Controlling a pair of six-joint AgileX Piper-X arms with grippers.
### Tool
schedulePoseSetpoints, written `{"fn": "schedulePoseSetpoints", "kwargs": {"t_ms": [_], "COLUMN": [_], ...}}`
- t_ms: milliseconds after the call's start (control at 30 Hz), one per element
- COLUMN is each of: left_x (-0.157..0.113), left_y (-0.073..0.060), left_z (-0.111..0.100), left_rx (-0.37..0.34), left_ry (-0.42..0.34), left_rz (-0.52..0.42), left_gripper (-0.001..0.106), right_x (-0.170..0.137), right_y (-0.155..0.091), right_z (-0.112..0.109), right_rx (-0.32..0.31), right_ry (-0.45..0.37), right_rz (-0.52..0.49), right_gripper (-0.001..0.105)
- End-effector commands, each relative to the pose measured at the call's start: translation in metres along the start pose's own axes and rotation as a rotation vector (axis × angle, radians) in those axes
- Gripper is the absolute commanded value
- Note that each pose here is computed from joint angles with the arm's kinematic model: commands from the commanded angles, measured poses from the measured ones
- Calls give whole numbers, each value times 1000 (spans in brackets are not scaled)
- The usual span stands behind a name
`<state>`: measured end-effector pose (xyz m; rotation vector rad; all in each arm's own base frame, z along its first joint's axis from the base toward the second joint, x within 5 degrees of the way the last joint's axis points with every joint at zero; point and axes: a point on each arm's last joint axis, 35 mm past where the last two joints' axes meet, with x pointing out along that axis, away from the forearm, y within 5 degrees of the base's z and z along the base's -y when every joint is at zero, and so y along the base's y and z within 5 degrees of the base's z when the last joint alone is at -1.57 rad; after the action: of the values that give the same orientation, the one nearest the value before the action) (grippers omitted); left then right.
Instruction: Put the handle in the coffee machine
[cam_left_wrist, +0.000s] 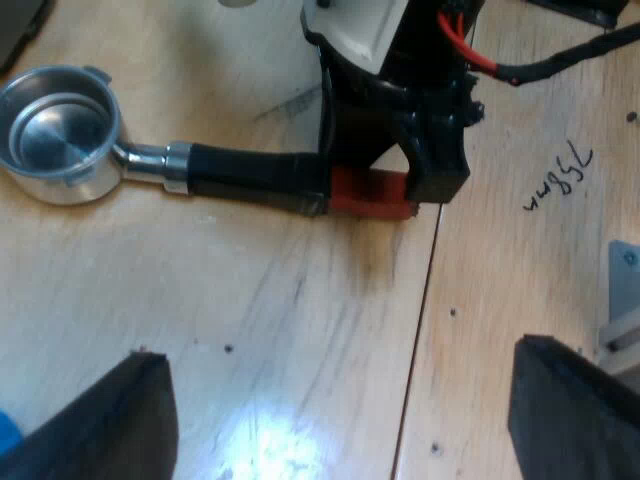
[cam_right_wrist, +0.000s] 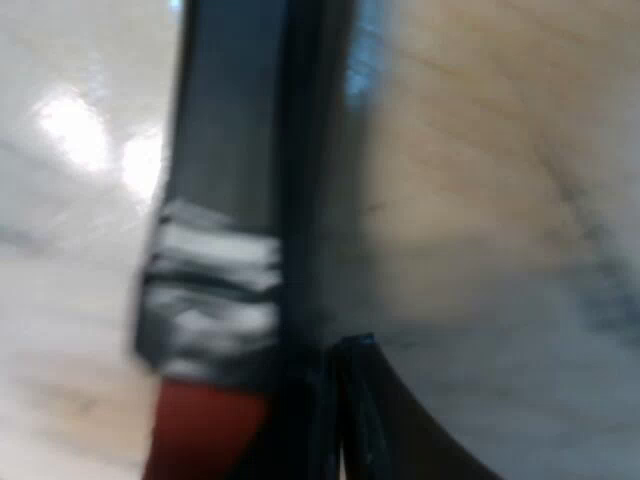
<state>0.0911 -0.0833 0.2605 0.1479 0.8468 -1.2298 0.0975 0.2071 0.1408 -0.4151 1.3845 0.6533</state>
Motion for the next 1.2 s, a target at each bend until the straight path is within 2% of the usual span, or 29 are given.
{"fn": "schedulePoseSetpoints", "kwargs": {"t_ms": [33,200,367,500,733,1000,1100,1200], "left_x": [-1,-1,-4,-10,-20,-24,-29,-39], "left_y": [1,2,-1,-3,-9,-13,-16,-21], "left_z": [-3,-5,-5,2,12,8,7,6], "left_rx": [16,35,20,34,44,26,36,71], "left_ry": [34,55,77,57,43,69,64,41], "left_rz": [52,85,80,86,90,86,117,193], "left_gripper": [69,69,69,69,69,69,69,69], "right_x": [9,8,7,6,10,21,25,33], "right_y": [10,21,26,28,32,49,52,59], "right_z": [-7,0,8,12,18,52,57,70], "right_rx": [1,41,81,100,114,113,114,112], "right_ry": [48,-28,-90,-127,-149,-169,-166,-178], "right_rz": [83,131,191,221,240,257,255,263], "right_gripper": [0,0,0,0,0,0,0,0]}}
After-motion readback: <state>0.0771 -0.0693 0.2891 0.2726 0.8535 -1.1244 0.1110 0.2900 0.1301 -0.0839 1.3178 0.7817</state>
